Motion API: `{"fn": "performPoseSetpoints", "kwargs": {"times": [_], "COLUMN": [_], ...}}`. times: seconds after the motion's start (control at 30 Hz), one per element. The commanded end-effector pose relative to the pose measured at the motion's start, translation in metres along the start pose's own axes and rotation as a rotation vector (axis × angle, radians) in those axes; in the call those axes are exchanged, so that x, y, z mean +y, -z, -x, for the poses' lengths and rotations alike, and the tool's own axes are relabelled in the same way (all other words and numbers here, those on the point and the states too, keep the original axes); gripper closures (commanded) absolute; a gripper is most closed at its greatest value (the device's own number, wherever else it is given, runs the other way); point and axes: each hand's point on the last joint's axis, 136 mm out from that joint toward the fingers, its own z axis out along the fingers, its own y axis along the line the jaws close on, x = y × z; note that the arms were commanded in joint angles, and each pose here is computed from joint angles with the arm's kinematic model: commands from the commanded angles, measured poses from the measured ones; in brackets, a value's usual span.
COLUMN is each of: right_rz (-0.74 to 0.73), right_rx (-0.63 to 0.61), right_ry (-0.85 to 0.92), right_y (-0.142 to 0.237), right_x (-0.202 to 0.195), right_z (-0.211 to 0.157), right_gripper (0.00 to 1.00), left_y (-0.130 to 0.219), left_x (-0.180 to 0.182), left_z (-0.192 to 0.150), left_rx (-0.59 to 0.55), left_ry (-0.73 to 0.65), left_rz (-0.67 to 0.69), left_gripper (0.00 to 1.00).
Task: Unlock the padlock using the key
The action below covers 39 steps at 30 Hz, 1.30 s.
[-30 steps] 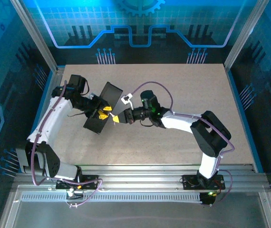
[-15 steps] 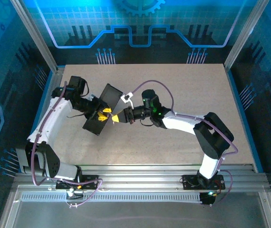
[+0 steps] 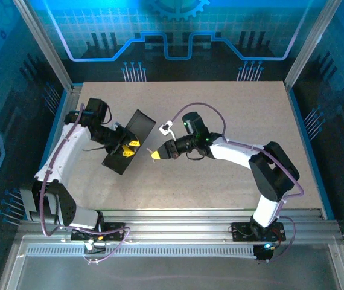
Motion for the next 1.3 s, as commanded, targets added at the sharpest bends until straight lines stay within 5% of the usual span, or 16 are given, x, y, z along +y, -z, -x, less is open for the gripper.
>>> {"fn": "performPoseSetpoints", "kwargs": {"times": [0.0,1.27], "right_rz": [0.051,0.011], "right_rx": [0.043,0.119], "right_ry": [0.026,-0.026], "right_y": [-0.006,-0.041], "right_x": [0.012,-0.001], "right_z": [0.001,-0.01], "right_gripper": [1.0,1.0], "left_y": [0.013,0.015], "left_x": [-0.014,-0.016], "left_z": [-0.016,-0.013], "left_rx": [0.038,0.016], "left_ry": [-0.071,-0.072], "left_rz": [-0.055,-0.048], "left_gripper": [1.0,1.0]}}
